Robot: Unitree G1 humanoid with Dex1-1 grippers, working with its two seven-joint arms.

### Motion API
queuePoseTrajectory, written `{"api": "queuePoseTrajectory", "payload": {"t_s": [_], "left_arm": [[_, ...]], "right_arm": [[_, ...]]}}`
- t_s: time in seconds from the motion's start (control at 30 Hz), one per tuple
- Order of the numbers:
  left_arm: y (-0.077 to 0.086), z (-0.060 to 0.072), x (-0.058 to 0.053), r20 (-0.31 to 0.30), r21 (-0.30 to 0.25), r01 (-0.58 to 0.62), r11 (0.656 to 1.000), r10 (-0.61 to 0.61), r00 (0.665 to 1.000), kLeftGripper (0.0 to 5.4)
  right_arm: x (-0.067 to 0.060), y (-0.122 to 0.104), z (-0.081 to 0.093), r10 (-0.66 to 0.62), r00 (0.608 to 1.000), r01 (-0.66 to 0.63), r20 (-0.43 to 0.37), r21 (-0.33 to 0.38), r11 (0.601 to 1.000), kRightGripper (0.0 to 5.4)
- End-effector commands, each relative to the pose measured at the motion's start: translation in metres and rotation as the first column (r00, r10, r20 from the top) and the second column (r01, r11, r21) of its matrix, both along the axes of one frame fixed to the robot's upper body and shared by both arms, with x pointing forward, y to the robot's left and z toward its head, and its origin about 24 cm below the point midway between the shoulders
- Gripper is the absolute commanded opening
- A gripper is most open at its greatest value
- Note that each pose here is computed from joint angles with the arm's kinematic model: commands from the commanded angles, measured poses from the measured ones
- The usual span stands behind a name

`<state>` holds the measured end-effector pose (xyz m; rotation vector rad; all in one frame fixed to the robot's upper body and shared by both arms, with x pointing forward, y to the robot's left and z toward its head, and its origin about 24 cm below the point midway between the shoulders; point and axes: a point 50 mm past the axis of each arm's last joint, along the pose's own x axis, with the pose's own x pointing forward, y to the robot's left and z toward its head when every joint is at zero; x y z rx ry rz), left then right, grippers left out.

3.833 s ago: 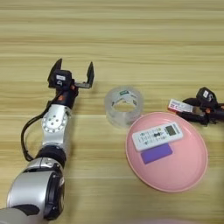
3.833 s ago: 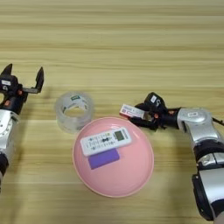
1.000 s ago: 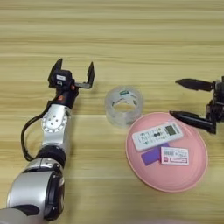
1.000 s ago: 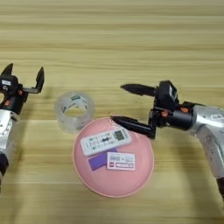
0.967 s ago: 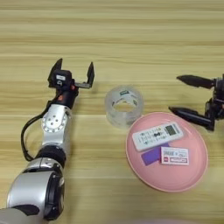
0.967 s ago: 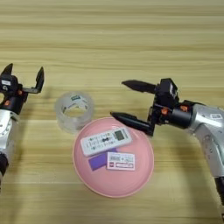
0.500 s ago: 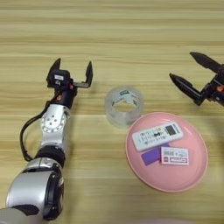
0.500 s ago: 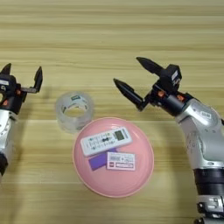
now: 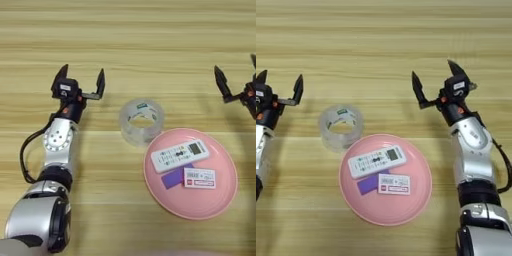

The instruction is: Move the objects on the table

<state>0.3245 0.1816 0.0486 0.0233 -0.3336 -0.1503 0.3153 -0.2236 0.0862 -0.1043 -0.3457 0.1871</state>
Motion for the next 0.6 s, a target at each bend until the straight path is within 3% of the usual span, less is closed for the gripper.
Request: {"api": "queuePoseTrajectory", "payload": {"t_s": [0.03, 0.27, 0.6], "left_arm": [[0.005, 0.002, -0.001, 0.004, 0.006, -0.002, 1.000, 0.002, 1.000, 5.40], [0.008, 0.009, 0.001, 0.032, 0.031, 0.016, 0.999, -0.017, 0.999, 5.40], [0.003, 0.017, -0.002, 0.033, 0.114, 0.170, 0.979, -0.175, 0.984, 5.40]], "right_arm": [[0.006, -0.006, -0.005, -0.049, 0.999, 0.048, 0.006, 0.088, 0.995, 5.36], [0.008, -0.011, -0.018, -0.072, 0.997, 0.073, -0.010, 0.210, 0.975, 5.36], [0.005, -0.007, -0.034, -0.058, 0.997, 0.067, -0.042, 0.287, 0.955, 5.36]]}}
